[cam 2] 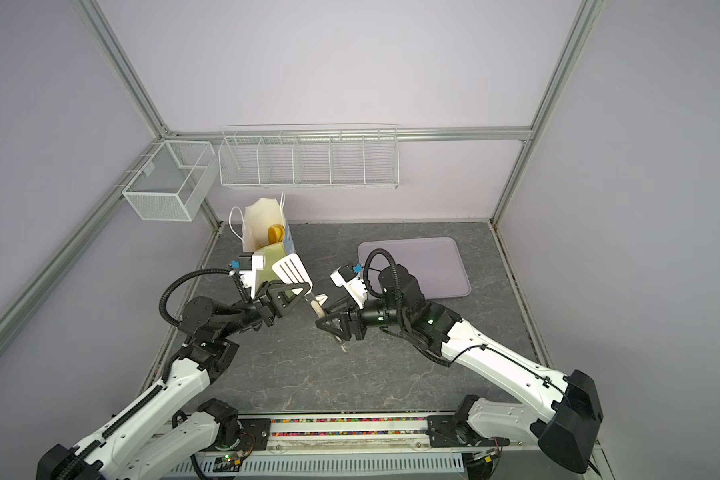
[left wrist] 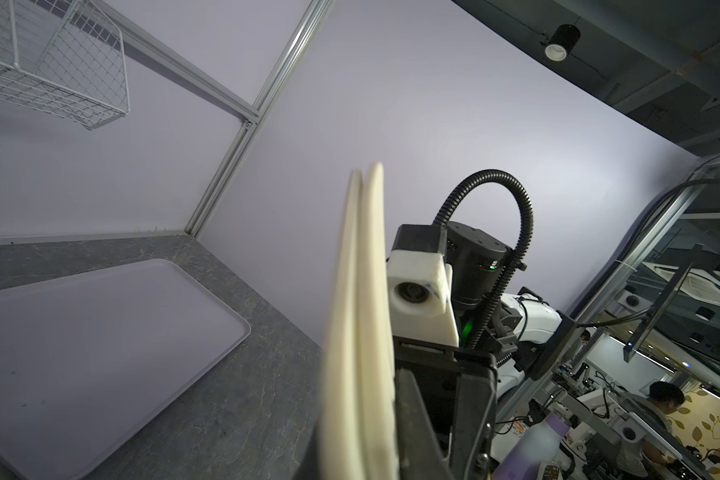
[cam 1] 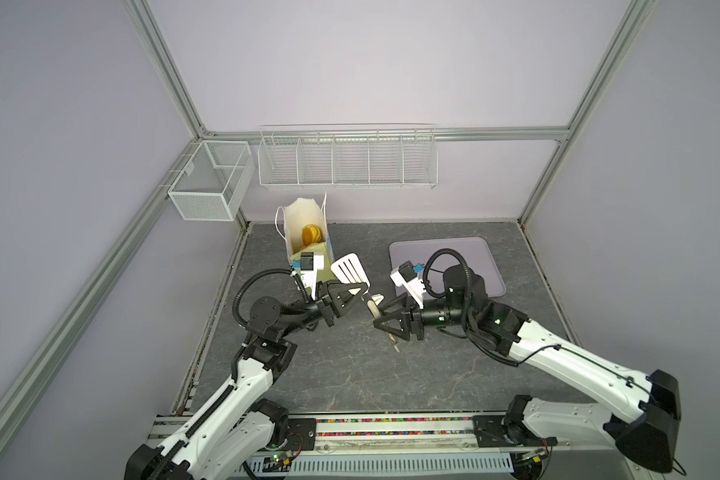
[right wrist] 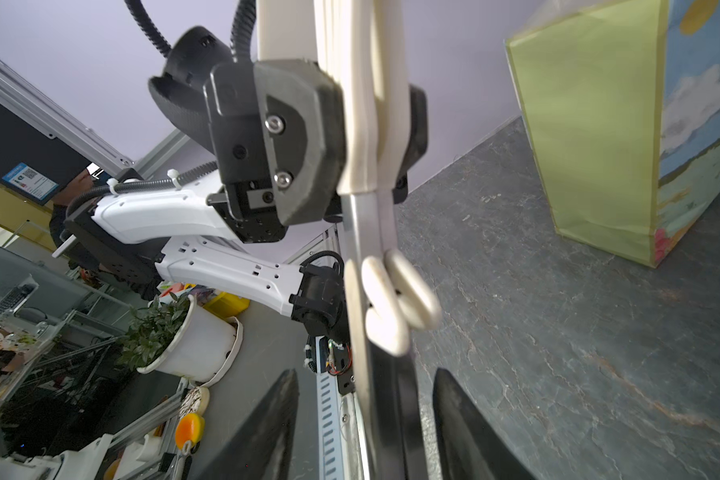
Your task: Take the fake bread out of the paper bag
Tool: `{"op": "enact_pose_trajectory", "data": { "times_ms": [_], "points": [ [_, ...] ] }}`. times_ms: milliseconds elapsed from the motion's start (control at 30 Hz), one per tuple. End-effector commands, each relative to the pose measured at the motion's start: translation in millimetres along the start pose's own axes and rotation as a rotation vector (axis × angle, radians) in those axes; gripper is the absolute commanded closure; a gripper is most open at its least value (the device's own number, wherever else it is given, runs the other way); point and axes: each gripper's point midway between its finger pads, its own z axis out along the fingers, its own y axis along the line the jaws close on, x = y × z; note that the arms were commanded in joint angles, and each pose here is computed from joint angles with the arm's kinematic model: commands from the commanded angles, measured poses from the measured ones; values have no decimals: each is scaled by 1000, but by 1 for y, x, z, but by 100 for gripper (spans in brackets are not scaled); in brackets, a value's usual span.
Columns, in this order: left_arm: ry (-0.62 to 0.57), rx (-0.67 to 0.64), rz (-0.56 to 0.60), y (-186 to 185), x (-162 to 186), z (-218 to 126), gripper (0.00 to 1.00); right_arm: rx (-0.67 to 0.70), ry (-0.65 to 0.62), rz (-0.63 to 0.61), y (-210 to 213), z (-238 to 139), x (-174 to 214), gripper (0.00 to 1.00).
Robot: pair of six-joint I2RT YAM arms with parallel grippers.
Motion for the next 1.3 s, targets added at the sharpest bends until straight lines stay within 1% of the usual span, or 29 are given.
{"op": "enact_pose_trajectory", "data": {
  "times_ms": [0,267,333,367,400,467,567,600,633,667,700,733,767,800,833,867,900,933,967,1000,1033,1067,1100,1200,1267],
  "points": [
    [-97,66,55,-20,-21,-3,100,-35,-39,5,1,6,-7,42],
    [-104,102,40,-25,-24,-2,100,-90,-12,11,1,23,-6,41],
    [-101,98,40,-24,-23,-2,100,-92,-15,8,1,24,-8,44],
    [-98,93,40,-24,-23,-2,100,-91,-19,7,1,23,-9,47],
    [-95,87,42,-23,-22,-2,100,-88,-20,5,1,23,-9,53],
    [-86,73,43,-20,-20,-2,100,-71,-27,2,-1,23,-10,69],
    [-73,43,42,-15,-18,-2,100,-14,-31,0,-10,21,-10,88],
    [-67,30,43,-14,-18,-2,94,5,-32,0,-13,20,-9,91],
    [-57,8,44,-12,-17,-2,78,30,-37,0,-17,19,-9,94],
    [-43,-17,50,-10,-17,-2,66,55,-47,-1,-20,17,-10,94],
    [-27,-42,62,-10,-17,-2,57,85,-60,-1,-25,14,-10,94],
    [-9,-82,73,-8,-17,-3,46,110,-79,-8,-27,11,-13,94],
    [8,-142,86,-3,-19,-5,39,138,-98,-18,-29,6,-15,94],
    [29,-220,96,4,-19,-9,35,169,-117,-30,-31,1,-18,94],
    [55,-319,110,13,-22,-15,32,211,-133,-44,-34,-6,-20,94],
    [55,-409,143,13,-31,-24,30,260,-150,-54,-38,-13,-22,94],
    [67,-530,159,22,-38,-36,28,314,-166,-62,-44,-20,-24,94],
    [78,-630,172,28,-46,-47,28,345,-177,-71,-46,-26,-25,94],
    [84,-760,184,37,-57,-61,28,402,-195,-83,-51,-34,-27,94],
    [103,-904,182,51,-64,-78,26,438,-206,-91,-55,-40,-28,94],
    [109,-1019,179,58,-74,-93,23,467,-213,-99,-58,-44,-28,94],
    [121,-1142,174,66,-83,-109,22,499,-216,-107,-63,-48,-28,94],
    [151,-1238,163,73,-88,-123,21,526,-214,-114,-67,-51,-27,94],
    [201,-1397,87,97,-105,-144,19,578,-191,-114,-77,-51,-24,94],
    [203,-1428,34,113,-114,-146,19,591,-168,-120,-81,-49,-23,94]
  ]
}}
